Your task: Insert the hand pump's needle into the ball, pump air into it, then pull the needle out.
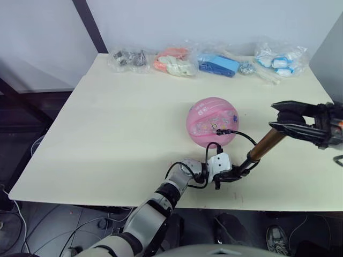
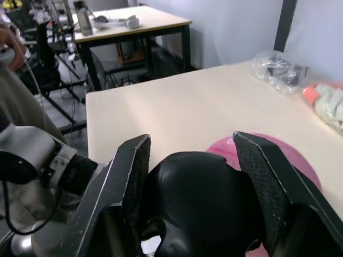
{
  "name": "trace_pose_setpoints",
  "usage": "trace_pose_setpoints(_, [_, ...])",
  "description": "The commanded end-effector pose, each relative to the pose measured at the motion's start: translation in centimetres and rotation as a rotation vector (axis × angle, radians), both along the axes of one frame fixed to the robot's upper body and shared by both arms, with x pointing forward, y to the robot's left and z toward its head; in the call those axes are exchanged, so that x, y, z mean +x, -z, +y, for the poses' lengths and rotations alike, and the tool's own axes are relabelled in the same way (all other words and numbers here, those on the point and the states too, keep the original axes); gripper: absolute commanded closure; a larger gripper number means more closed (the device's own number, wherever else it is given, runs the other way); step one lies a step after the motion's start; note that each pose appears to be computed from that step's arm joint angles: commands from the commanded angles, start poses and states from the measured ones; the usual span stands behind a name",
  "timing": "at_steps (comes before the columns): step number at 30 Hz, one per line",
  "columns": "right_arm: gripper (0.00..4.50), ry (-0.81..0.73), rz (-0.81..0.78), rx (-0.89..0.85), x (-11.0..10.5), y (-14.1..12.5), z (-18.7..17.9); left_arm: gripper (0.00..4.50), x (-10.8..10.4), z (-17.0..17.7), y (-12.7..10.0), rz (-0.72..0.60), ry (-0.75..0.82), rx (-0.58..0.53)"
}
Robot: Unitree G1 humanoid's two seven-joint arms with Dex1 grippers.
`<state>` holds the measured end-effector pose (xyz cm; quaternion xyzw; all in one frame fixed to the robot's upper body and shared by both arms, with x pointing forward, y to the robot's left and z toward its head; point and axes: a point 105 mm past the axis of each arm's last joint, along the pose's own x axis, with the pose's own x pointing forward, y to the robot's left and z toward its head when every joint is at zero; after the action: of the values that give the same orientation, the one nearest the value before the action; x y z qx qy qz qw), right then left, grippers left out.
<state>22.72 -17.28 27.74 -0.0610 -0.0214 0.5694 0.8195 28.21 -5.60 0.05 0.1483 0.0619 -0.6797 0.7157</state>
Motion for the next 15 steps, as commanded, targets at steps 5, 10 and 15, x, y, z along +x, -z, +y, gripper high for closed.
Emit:
trace_pose_setpoints(5, [2.48,-0.022,-0.068,0.028,-0.7,-3.8,-0.3,3.43,-0.5,1.3,2.1,0.085,-0.029,0.057])
trace_pose_setpoints(10, [2.48,-0.028,-0.003,-0.005,-0.2,-1.4,0.2,3.43,-0.5,1.4,2.2,0.085,-0.036,0.061])
trace_pose_setpoints(15, [2.48,-0.003,0.063,-0.038,0.7,2.9,0.5,3.43,-0.5,1.4,2.2,0.088,-0.038,0.061])
